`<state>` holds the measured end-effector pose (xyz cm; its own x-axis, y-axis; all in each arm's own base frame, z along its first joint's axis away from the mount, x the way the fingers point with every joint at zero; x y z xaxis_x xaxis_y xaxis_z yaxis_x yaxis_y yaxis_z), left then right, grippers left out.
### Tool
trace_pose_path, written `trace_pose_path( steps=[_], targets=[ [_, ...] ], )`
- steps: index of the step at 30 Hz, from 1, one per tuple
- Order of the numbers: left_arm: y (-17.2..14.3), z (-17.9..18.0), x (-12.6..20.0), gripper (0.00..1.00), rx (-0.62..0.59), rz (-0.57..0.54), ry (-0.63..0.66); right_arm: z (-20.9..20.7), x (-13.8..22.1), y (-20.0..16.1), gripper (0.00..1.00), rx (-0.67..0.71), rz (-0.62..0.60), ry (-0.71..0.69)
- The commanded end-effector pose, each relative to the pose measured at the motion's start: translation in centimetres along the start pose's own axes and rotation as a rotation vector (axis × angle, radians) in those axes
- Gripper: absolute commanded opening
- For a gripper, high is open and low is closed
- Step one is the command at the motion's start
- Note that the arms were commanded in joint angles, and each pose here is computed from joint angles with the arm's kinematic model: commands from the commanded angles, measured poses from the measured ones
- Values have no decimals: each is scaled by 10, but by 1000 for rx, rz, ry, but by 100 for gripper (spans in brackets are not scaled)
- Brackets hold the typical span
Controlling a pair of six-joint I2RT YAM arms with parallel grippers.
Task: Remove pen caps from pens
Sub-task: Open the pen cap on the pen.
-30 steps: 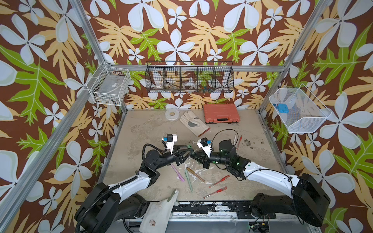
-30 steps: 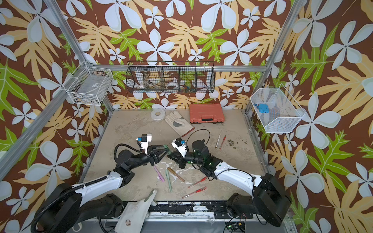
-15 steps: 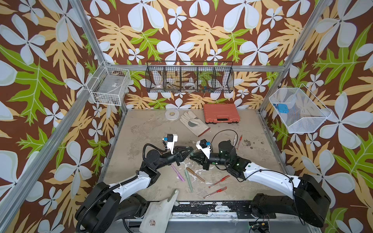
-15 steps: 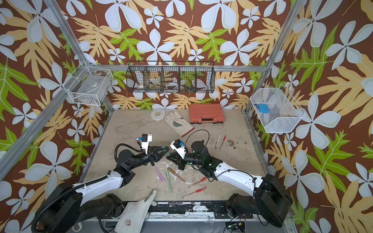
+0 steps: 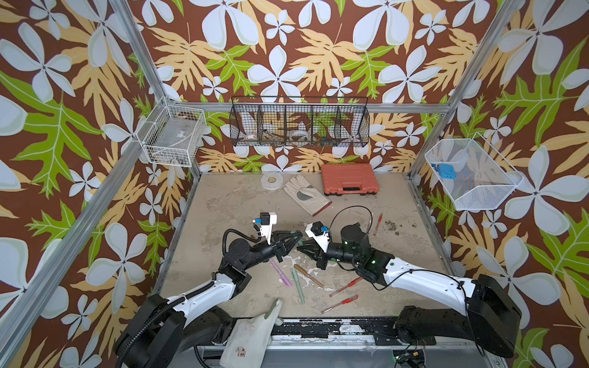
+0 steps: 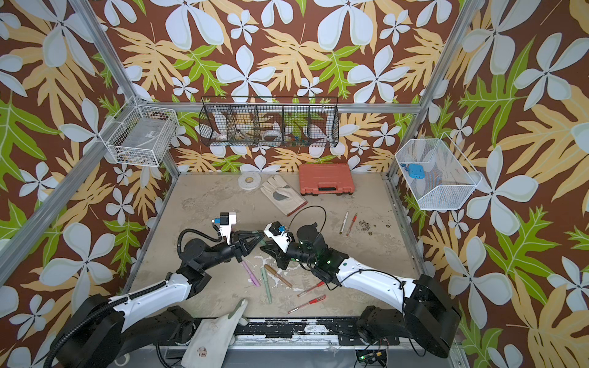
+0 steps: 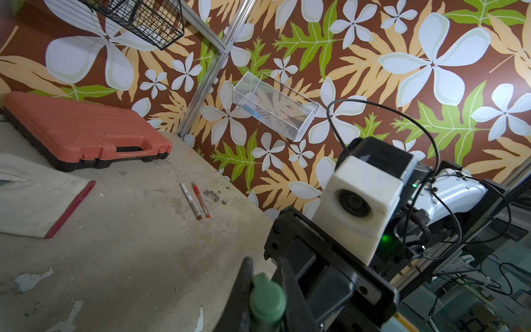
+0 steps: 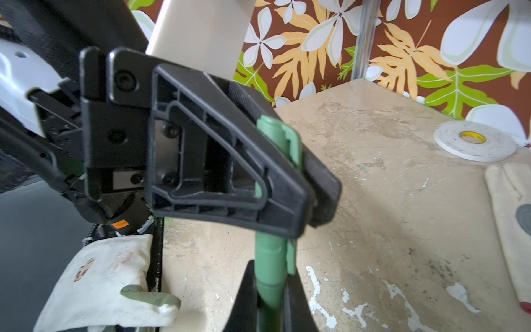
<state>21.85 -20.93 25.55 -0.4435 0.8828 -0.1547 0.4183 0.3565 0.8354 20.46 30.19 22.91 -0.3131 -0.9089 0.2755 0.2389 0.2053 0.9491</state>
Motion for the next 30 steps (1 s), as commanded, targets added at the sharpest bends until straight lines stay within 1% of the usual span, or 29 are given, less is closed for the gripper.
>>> trace_pose_path(
  steps=[1, 6, 8, 11, 13, 19, 28, 30],
  targets=[
    [12, -2, -1, 0, 5, -41, 19, -5, -3, -9, 0, 41, 57, -104],
    [15, 7, 0, 0, 33, -58, 103, -12, 1, -8, 0, 69, 52, -246],
    [15, 10, 0, 0, 35, -58, 120, -11, 2, -9, 0, 72, 55, -240],
    [13, 11, -1, 0, 40, -53, 120, 4, 0, -9, 0, 70, 43, -116],
    [12, 10, -1, 0, 37, -50, 107, 14, -1, -9, 0, 54, 34, -6],
    [11, -1, 4, 0, -13, -61, 35, 18, 6, -10, 0, -52, 14, 242],
    [12, -4, 5, 0, -27, -66, 22, 17, 7, -15, 0, -119, 16, 377],
    [12, -5, 6, 0, -32, -71, 20, 16, 6, -15, 0, -124, 15, 375]
  ],
)
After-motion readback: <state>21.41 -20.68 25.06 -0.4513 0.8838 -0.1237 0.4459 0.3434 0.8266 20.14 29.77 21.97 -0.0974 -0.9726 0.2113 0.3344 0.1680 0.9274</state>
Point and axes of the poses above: each gripper's point midway between its finger pads, its own x axis back along the fingers, its own z axis along the line the jaws close on, y = z × x, the point moved 5 cm from there along x, back along the fingers, and after that the axes turned 2 degrees about -x, right-handed, at the moved point
